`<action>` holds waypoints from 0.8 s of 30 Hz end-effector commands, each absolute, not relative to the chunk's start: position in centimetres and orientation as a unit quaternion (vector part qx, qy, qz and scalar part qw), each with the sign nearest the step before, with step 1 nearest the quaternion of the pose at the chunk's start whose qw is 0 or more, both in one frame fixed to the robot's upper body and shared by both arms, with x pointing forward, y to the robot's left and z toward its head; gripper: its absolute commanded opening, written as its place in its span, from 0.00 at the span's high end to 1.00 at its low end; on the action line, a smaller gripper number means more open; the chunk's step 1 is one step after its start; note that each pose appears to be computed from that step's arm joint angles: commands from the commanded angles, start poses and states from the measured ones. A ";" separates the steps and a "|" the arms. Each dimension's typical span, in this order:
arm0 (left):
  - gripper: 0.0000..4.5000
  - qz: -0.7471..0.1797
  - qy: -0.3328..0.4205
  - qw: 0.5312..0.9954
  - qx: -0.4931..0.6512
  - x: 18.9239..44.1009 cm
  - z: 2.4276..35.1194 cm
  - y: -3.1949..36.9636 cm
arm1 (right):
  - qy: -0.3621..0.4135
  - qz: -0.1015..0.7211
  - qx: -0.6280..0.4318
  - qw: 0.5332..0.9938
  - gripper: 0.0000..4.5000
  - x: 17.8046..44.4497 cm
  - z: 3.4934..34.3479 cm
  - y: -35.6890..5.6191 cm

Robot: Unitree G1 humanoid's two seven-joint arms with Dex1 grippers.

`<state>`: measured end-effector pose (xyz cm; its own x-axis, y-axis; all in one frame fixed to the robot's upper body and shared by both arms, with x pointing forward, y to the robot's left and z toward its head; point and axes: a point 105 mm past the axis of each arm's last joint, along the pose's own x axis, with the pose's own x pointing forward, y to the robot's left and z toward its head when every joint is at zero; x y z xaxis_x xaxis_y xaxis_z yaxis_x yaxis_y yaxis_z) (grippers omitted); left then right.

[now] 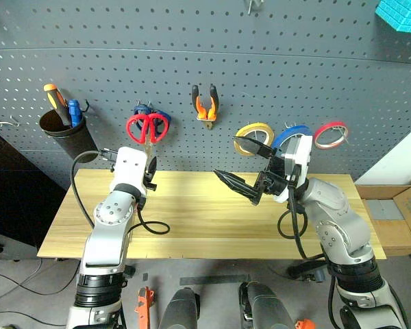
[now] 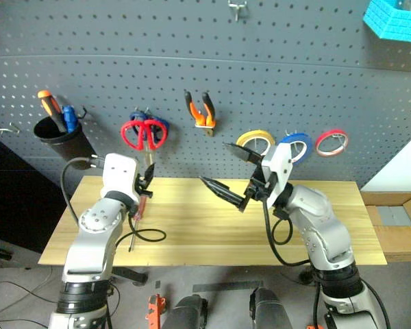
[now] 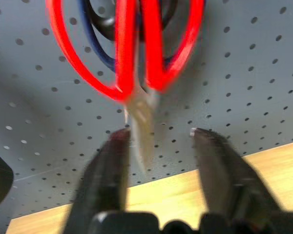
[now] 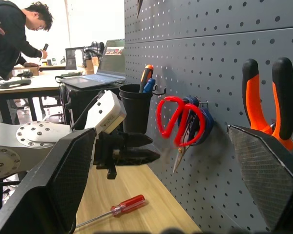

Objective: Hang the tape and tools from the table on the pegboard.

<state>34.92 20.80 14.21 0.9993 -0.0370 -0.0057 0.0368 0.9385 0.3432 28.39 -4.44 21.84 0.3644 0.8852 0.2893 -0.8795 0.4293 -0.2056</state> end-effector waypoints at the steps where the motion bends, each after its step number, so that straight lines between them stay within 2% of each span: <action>1: 0.24 0.005 0.022 0.989 0.149 34.0 12.7 21.5 | -0.189 0.542 -0.018 0.819 0.00 27.3 22.2 -4.5; 4: 0.03 0.058 0.097 0.991 0.078 32.1 8.1 23.2 | -0.123 0.528 -0.111 0.833 0.00 28.1 18.4 -4.1; 6: 0.03 0.085 0.133 0.986 0.055 30.6 6.0 24.2 | -0.099 0.549 -0.124 0.821 0.00 27.7 17.1 -3.5; 11: 0.03 0.098 0.160 0.980 0.073 29.5 5.0 26.4 | -0.074 0.588 -0.140 0.794 0.00 26.9 15.9 -1.3; 16: 0.03 0.093 0.181 0.974 0.097 32.4 5.2 29.9 | -0.078 0.606 -0.142 0.779 0.00 27.3 16.4 2.1; 24: 0.03 0.069 0.220 0.970 0.078 36.1 4.3 30.6 | -0.061 0.602 -0.134 0.785 0.00 28.7 16.9 3.6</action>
